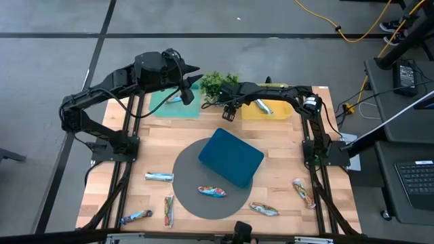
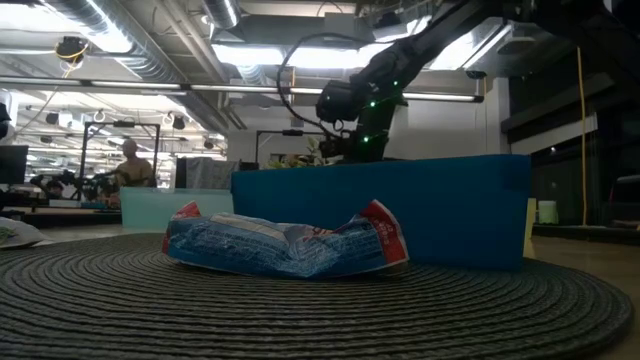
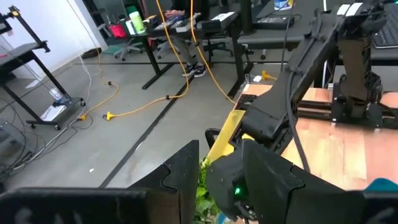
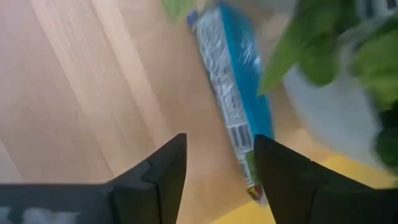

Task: Pick and place Granola Bars by type
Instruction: Put the top blue granola bar into the blue bin

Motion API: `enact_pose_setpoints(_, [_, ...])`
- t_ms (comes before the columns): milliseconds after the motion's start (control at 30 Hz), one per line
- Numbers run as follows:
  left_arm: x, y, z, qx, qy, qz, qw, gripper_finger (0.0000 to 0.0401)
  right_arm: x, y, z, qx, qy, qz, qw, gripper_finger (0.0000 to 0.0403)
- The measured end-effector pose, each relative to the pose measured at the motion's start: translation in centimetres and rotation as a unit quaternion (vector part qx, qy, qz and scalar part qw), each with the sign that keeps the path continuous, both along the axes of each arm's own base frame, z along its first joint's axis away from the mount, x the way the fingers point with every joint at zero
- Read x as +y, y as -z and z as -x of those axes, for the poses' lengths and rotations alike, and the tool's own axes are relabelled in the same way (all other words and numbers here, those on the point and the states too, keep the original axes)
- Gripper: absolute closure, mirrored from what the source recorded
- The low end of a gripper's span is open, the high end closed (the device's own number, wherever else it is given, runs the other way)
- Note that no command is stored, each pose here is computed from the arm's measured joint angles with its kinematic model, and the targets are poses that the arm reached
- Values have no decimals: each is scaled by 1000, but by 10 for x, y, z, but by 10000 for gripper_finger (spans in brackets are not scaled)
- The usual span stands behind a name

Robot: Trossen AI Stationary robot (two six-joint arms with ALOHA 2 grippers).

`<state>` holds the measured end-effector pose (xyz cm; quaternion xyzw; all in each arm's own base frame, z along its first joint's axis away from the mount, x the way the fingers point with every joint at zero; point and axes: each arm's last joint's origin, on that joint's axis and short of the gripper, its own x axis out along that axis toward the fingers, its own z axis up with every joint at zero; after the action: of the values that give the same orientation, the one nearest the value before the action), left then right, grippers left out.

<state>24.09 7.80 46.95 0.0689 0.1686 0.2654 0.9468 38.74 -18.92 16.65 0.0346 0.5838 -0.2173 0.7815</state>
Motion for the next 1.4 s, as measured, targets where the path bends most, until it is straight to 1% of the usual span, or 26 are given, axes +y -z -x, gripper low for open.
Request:
enact_pose_setpoints(133, [0, 0, 0, -2, 0, 2, 1000, 285, -1, 19, -1, 28, 1, -10, 1000, 214])
enact_pose_setpoints(233, [-1, 0, 0, -4, 1, 6, 1000, 285, -1, 25, -1, 36, 2, -9, 999, 214])
enact_pose_setpoints(467, [-3, 0, -1, -5, 8, 9, 1000, 285, -2, 26, -2, 32, 2, -6, 999, 215])
enact_pose_setpoints(700, [-3, 0, -1, -5, 12, 11, 1000, 285, 1, 26, -3, 37, -2, -8, 999, 248])
enact_pose_setpoints(833, [-3, 0, -1, -4, 12, 11, 1000, 285, 7, 27, -4, 49, -21, -5, 999, 255])
enact_pose_setpoints(933, [-3, 0, -1, -4, 12, 11, 1000, 285, 11, 26, -5, 73, -19, 29, 997, 255])
enact_pose_setpoints(1067, [-3, 0, -1, -5, 12, 12, 1000, 285, 19, 25, -6, 120, -45, 92, 987, 255])
enact_pose_setpoints(1100, [-3, 0, -1, -6, 11, 14, 1000, 285, 20, 25, -7, 125, -51, 100, 986, 255])
enact_pose_setpoints(1200, [-3, 0, -1, -6, 11, 14, 1000, 285, 22, 25, -9, 118, -60, 102, 986, 255])
enact_pose_setpoints(1400, [-3, 0, -1, -11, 8, 22, 1000, 285, 22, 24, -14, 83, -71, 83, 990, 250])
